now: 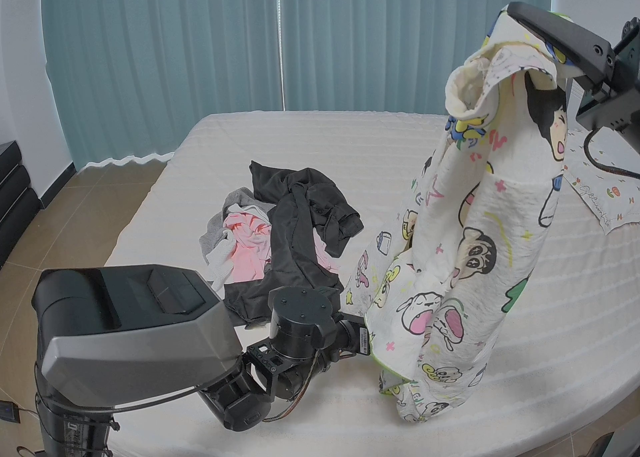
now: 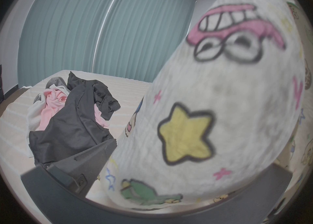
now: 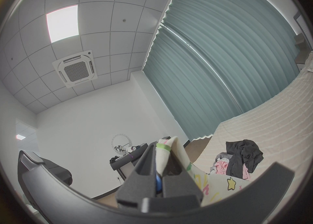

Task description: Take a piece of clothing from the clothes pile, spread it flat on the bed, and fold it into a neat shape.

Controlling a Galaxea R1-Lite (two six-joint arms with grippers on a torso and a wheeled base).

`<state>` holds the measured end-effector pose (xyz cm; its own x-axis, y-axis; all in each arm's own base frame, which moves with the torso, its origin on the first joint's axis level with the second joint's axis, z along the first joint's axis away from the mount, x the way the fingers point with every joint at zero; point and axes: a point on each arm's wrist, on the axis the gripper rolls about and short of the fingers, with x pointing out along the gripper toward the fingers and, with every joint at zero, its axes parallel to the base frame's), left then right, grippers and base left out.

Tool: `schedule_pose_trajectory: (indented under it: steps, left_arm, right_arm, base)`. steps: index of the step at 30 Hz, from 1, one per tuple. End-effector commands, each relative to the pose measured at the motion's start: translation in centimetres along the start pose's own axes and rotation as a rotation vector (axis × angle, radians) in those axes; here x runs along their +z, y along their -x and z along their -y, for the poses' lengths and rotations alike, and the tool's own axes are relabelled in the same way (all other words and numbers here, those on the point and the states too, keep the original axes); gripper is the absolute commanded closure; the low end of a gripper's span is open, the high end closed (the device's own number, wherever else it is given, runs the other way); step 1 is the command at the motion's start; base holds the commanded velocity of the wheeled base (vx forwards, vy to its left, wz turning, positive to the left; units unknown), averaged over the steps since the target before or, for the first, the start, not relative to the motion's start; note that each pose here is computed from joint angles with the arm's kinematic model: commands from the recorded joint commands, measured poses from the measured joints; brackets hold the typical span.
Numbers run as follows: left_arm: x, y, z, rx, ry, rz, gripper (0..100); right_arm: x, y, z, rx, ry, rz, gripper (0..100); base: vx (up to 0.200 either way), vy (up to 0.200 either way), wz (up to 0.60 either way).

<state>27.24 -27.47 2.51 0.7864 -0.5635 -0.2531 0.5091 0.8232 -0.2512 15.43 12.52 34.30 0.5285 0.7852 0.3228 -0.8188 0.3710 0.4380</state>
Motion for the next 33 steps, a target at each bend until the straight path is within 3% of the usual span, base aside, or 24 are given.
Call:
schedule_pose_trajectory:
  steps: [1, 2, 8, 12, 17, 18, 21, 23, 27, 32, 33]
  left_arm:
    - [-0.7, 0.5, -0.3, 0.011, -0.007, -0.029, 0]
    - [-0.8, 0.6, -0.4, 0.012, -0.007, -0.031, 100]
    - [-1.3, 1.8, -0.7, 0.004, -0.004, -0.011, 100]
    - [-2.9, 4.4, -1.7, 0.016, -0.016, -0.061, 100]
    - [-2.4, 6.6, -2.7, 0.031, -0.011, -0.030, 100]
    - [-1.0, 8.3, -3.5, 0.051, 0.000, 0.001, 100]
    - [1.0, 9.6, -4.3, 0.069, 0.018, 0.058, 100]
    - [3.9, 11.1, -5.1, 0.088, 0.038, 0.162, 100]
    - [7.3, 12.7, -5.8, 0.114, 0.053, 0.271, 100]
    - [11.5, 14.3, -5.5, 0.118, 0.064, 0.366, 100]
    - [13.8, 15.2, -4.9, 0.112, 0.066, 0.401, 100]
  right_arm:
    - [-0.1, 0.3, 0.0, -0.004, 0.000, -0.001, 100]
    - [-0.1, 0.3, 0.0, -0.005, -0.001, -0.002, 100]
    - [0.0, 0.4, 0.5, -0.028, 0.004, 0.005, 100]
    - [0.2, 0.8, 1.9, -0.095, 0.019, 0.014, 100]
    - [0.2, 1.4, 3.2, -0.158, 0.027, 0.020, 100]
    - [0.2, 2.2, 4.5, -0.226, 0.033, 0.025, 100]
    - [0.2, 2.9, 5.9, -0.297, 0.039, 0.030, 100]
    - [0.3, 3.9, 7.7, -0.396, 0.036, 0.032, 100]
    - [0.8, 4.7, 9.7, -0.506, 0.024, 0.033, 100]
    - [2.4, 4.7, 10.6, -0.545, 0.045, 0.083, 100]
    - [3.5, 4.4, 10.0, -0.524, 0.066, 0.116, 100]
  base:
    - [0.000, 0.000, 0.00]
    - [0.000, 0.000, 0.00]
    - [0.000, 0.000, 0.00]
    - [0.000, 0.000, 0.00]
    - [0.000, 0.000, 0.00]
    - [0.000, 0.000, 0.00]
    - [0.000, 0.000, 0.00]
    - [0.000, 0.000, 0.00]
    - [0.000, 0.000, 0.00]
    - [0.000, 0.000, 0.00]
    - [0.000, 0.000, 0.00]
